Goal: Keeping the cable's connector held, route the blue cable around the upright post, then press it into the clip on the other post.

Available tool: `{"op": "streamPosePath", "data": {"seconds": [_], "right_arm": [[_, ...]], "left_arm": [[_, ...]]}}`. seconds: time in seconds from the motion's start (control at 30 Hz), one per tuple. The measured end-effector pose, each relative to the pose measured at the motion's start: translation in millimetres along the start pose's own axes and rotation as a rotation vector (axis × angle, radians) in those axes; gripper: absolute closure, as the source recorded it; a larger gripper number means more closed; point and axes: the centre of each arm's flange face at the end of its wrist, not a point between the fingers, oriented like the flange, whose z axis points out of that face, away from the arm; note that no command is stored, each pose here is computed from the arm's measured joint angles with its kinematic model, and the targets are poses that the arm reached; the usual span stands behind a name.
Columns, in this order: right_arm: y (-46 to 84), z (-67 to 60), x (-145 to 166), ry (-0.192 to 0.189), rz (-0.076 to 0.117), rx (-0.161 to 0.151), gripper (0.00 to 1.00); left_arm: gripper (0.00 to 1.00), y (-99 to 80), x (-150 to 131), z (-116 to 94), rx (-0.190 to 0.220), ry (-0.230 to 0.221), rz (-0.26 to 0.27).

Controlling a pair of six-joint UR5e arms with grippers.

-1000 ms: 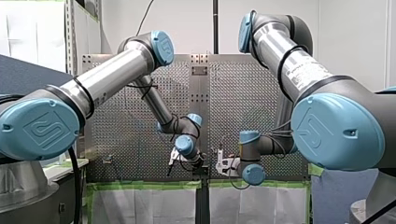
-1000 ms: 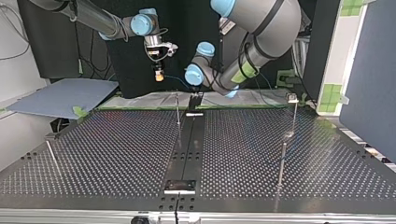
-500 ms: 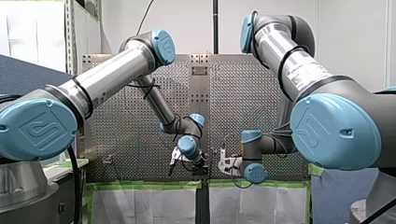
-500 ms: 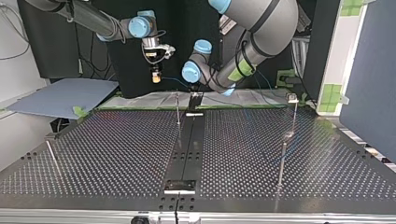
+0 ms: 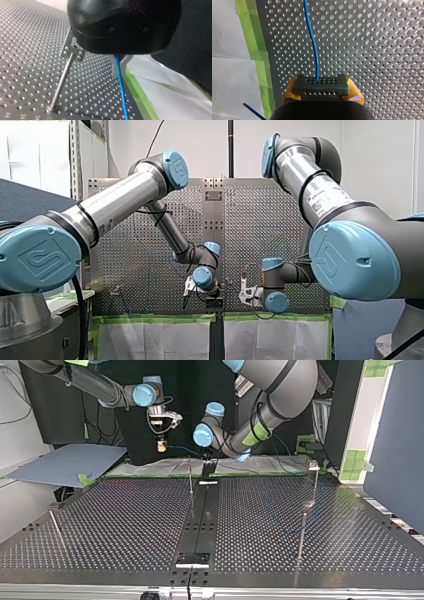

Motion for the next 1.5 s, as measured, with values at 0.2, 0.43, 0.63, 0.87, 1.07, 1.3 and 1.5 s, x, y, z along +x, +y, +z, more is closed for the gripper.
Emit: {"op": "streamPosePath", "data": {"seconds": [0.2,0.43,0.63,0.87,1.07,1.3,1.5], "right_arm": [[10.1,6.1,3,0.007,0.005,-0.014,1.0],[20.5,13.7,6,0.021,0.008,-0.011,1.0],[28.8,23.9,12,0.038,0.012,0.0,1.0],[41.3,31.9,16,0.049,0.018,0.003,1.0],[52.1,36.2,18,0.055,0.02,0.005,1.0],[60.1,40.8,20,0.058,0.023,0.032,1.0],[67.0,43.5,21,0.061,0.023,0.036,1.0]], "left_arm": [[1.0,-4.4,-4,2,0.007,-0.038,-0.019],[1.0,-9.5,-6,3,0.015,-0.069,-0.023],[1.0,-11.1,-8,5,0.017,-0.091,-0.024],[1.0,-12.0,-9,5,0.019,-0.097,-0.002],[1.0,-9.4,-8,5,0.014,-0.088,0.011],[1.0,-7.9,-8,6,0.012,-0.085,0.013],[1.0,-8.3,-8,6,0.019,-0.086,0.014]]}}
